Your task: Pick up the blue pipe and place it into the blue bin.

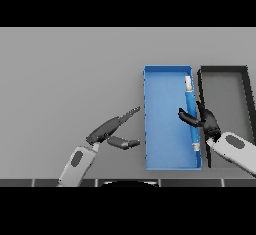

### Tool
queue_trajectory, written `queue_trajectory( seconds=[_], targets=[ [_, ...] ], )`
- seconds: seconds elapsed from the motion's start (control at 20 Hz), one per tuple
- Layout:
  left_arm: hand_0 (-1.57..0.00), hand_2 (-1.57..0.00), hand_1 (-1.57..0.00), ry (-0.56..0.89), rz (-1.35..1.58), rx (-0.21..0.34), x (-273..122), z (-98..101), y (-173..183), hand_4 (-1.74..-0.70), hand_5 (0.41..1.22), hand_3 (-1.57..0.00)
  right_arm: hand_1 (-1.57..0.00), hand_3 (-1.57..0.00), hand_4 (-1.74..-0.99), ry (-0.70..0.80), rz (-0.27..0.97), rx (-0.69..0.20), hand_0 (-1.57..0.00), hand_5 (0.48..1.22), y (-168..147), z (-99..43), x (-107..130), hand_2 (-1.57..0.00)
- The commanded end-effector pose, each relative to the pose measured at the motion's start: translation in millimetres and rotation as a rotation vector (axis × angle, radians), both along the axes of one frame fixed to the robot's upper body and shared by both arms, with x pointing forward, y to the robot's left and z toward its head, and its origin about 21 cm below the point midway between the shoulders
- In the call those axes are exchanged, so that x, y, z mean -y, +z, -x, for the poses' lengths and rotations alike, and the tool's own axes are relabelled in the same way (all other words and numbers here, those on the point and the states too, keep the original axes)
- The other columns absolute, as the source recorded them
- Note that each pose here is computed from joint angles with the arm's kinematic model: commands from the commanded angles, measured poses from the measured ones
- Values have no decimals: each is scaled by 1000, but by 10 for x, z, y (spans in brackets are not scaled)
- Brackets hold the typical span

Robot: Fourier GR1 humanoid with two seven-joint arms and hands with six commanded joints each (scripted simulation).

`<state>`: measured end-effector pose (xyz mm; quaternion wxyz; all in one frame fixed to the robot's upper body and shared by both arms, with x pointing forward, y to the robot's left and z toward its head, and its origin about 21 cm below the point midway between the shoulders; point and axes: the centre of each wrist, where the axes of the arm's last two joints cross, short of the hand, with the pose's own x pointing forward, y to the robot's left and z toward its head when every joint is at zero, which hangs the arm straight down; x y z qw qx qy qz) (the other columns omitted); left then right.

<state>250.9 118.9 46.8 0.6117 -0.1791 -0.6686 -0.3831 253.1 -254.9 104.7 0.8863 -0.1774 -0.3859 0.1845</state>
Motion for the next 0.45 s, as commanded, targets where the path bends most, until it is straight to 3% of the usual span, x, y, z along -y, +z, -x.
queue_trajectory(
  seconds=[0.0,0.4],
  targets=[
    [1,1,1,2,8,6,-17,-15,2,-888,429,1,-14,-8,-1030,0,8,6,-16,682,3,2,-4,-14],
    [1,1,1,-5,15,7,53,-20,63,-885,431,1,-5,-3,-1022,27,1,-3,-6,643,27,-25,-11,-5]
  ],
)
